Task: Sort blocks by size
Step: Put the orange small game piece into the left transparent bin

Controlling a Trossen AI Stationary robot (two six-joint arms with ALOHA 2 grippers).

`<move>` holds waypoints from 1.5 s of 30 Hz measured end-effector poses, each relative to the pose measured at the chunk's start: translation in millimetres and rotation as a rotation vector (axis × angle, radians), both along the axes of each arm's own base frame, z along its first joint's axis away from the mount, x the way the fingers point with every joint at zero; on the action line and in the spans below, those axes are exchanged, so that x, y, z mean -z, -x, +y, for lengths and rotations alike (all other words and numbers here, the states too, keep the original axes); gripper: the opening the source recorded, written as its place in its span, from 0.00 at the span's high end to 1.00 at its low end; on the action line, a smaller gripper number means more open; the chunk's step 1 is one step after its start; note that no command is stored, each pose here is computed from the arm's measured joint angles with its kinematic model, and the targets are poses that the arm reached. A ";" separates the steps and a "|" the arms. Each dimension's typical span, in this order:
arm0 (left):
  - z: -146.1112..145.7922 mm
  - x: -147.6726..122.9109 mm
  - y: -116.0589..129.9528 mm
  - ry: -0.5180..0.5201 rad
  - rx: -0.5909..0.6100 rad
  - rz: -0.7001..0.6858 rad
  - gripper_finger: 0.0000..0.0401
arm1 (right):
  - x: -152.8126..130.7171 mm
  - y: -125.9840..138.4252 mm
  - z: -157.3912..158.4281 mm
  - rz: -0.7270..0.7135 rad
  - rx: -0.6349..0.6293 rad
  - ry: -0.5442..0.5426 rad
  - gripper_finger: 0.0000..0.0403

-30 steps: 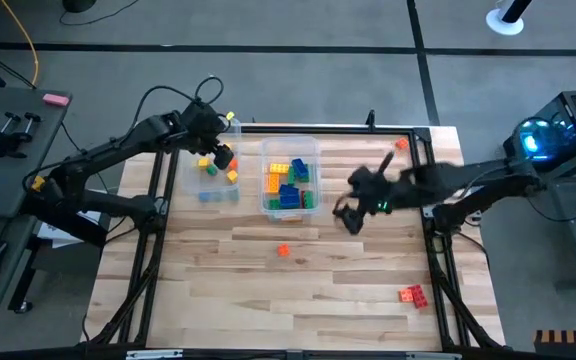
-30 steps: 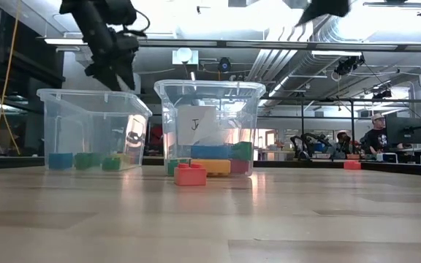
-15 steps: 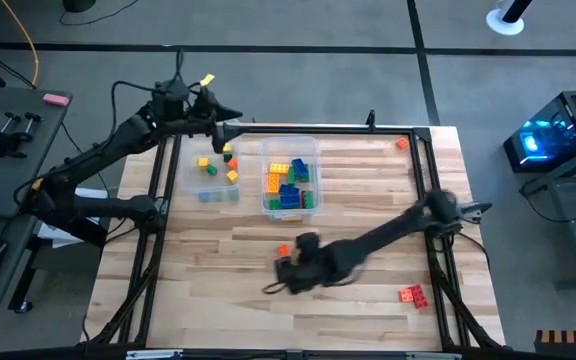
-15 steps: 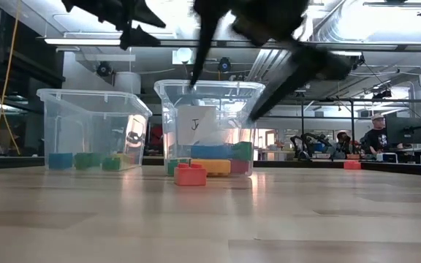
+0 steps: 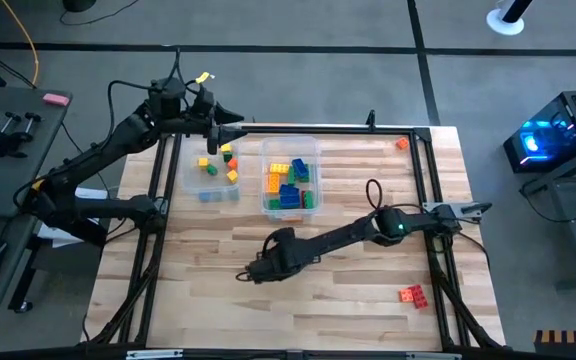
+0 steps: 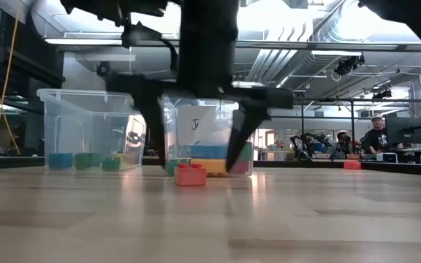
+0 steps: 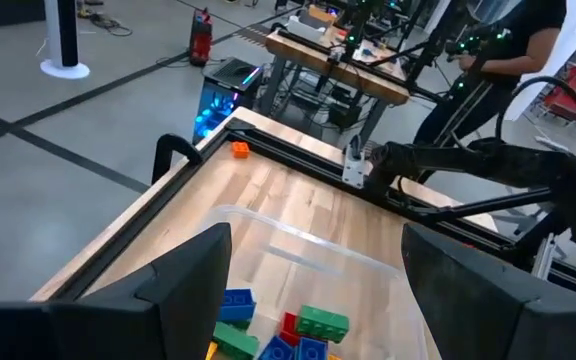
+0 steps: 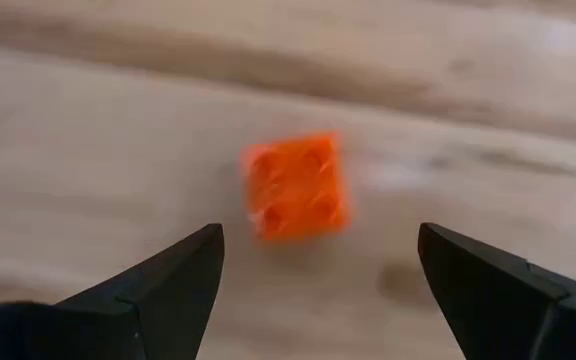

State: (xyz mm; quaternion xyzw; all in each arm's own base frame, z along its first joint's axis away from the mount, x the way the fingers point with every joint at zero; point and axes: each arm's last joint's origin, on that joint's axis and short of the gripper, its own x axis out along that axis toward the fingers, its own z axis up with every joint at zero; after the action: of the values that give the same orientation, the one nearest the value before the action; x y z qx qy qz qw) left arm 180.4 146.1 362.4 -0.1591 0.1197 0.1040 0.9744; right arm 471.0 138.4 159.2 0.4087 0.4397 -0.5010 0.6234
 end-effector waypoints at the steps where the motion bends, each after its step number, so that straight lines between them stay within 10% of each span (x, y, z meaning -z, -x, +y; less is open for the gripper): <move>1: -0.1 -0.2 0.0 -0.001 0.000 -0.001 0.30 | 2.3 0.5 -2.8 0.011 0.011 0.006 0.18; 21: -0.7 -0.7 0.5 0.048 -0.013 -0.011 0.30 | 28.8 -4.7 -22.0 0.052 -0.132 -0.055 0.21; 31: 0.4 -5.8 -0.6 0.071 -0.028 -0.065 0.30 | 19.5 1.2 -8.1 0.097 -0.185 -0.001 0.67; 37: -3.8 -14.0 3.8 0.062 -0.032 -0.113 0.30 | -27.1 7.9 6.2 0.114 -0.396 0.068 0.66; 45: -20.9 -33.5 18.0 0.030 0.092 -0.219 0.30 | -127.4 5.2 -22.8 -0.222 -0.561 0.424 0.66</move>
State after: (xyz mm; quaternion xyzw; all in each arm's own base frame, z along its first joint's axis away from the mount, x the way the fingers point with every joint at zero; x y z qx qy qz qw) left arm 162.4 125.2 395.9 -0.1784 0.0212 0.0394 0.9829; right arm 465.9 115.7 286.6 0.1859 0.3508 -0.3430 0.8513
